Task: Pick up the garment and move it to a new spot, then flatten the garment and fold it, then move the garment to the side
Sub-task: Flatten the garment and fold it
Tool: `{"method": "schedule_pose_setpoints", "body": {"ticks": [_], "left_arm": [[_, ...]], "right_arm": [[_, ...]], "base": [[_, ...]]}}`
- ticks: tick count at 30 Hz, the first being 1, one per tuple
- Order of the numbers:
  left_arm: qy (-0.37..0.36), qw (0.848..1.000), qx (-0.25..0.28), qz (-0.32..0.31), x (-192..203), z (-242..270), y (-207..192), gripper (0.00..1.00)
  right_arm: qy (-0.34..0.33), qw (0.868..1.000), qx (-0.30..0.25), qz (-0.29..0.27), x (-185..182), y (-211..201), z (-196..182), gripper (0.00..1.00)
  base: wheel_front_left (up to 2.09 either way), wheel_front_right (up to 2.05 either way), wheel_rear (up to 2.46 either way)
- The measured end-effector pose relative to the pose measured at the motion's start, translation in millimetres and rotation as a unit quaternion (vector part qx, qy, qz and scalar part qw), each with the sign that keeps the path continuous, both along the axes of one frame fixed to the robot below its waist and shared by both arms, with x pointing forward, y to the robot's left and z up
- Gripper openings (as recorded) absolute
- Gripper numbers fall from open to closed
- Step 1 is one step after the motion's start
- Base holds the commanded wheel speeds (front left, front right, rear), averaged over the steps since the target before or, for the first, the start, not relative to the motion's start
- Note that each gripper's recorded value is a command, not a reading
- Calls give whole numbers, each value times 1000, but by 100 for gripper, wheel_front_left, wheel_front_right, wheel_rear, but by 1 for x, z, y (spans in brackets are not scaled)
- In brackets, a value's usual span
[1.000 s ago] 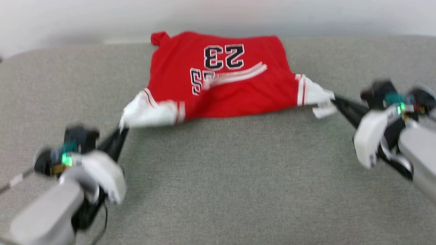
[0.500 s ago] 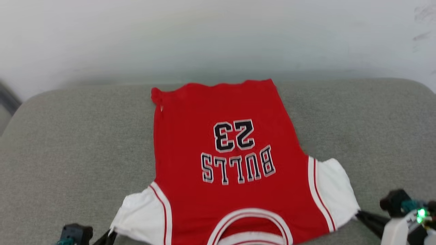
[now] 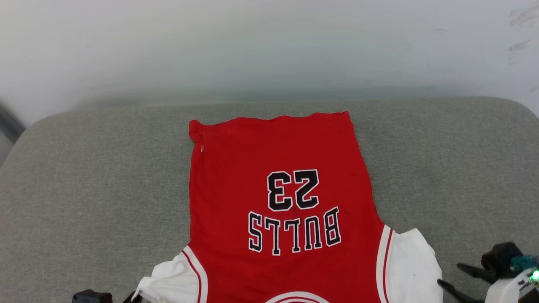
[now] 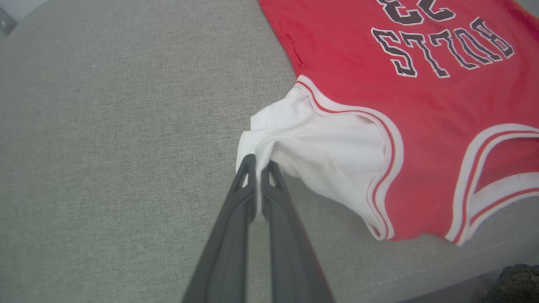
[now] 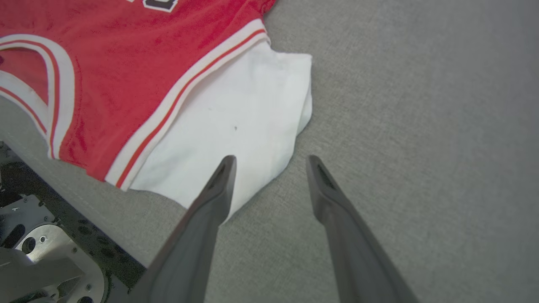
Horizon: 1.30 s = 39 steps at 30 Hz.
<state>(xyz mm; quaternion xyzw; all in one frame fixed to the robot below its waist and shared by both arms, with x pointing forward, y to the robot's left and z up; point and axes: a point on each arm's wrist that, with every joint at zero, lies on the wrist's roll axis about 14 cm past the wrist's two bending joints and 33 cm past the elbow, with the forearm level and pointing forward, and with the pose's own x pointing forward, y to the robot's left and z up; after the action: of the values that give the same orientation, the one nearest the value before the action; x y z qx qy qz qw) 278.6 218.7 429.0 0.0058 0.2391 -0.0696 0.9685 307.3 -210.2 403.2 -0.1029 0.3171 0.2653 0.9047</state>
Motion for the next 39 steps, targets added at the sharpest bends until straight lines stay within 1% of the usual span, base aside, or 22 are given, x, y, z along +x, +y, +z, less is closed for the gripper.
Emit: {"method": "schedule_pose_setpoints", "body": {"ticks": [2,5,6,7,8,11,13,15,18,21,23,25,28,29,30,32,35,37,39], "left_arm": [[-14,1000,0,2,7,6,-2,0],[-29,999,-12,8,16,14,-8,0],[-36,999,-14,9,20,17,-10,0],[-52,998,-18,8,30,24,-15,0],[-55,998,-17,5,33,25,-17,0],[-66,998,-16,-1,44,28,-21,0],[-70,997,-21,0,52,29,-25,0],[-73,997,-28,1,59,28,-29,0],[-72,997,-23,0,67,23,-29,0],[-68,998,-17,1,72,16,-28,0],[-67,998,-19,3,76,13,-29,0],[-67,998,-18,6,80,10,-29,0],[-67,998,-15,7,86,6,-29,0],[-66,998,-16,10,89,3,-30,0],[-66,998,-16,10,89,3,-30,0],[-60,998,-17,17,90,-2,-29,0],[-51,998,-18,23,93,-9,-27,0],[-46,998,-15,30,94,-14,-23,0],[-43,998,-16,35,97,-18,-23,0]], "right_arm": [[-27,1000,-4,2,17,0,16,100],[-98,995,3,-9,57,-2,60,100],[-129,992,-2,-8,72,-3,79,100],[-213,977,-15,-14,116,-6,137,100],[-232,973,-14,-14,127,-3,152,100],[-265,964,4,-16,160,12,186,100],[-274,962,1,-16,182,17,202,100],[-273,962,-6,-13,205,24,211,100],[-232,972,-28,-3,234,37,200,100],[-154,986,-54,14,254,53,170,100],[-109,991,-75,23,267,61,154,100],[-46,993,-100,29,275,65,131,100],[44,990,-135,24,285,63,99,100],[86,984,-157,25,293,65,85,100],[86,984,-157,25,293,65,85,100],[124,977,-174,25,299,67,69,100],[158,967,-197,16,313,66,49,100],[173,968,-181,8,324,73,38,100],[189,966,-177,11,330,84,20,100]], "base": [[0,0,0],[0,0,0],[0,0,0],[0,0,0],[0,0,0],[0,0,0],[0,0,0],[0,0,0],[0,0,0],[0,0,0],[0,0,0],[0,0,0],[0,0,0],[0,0,0],[0,0,0],[0,0,0],[0,0,0],[0,0,0],[0,0,0]]}}
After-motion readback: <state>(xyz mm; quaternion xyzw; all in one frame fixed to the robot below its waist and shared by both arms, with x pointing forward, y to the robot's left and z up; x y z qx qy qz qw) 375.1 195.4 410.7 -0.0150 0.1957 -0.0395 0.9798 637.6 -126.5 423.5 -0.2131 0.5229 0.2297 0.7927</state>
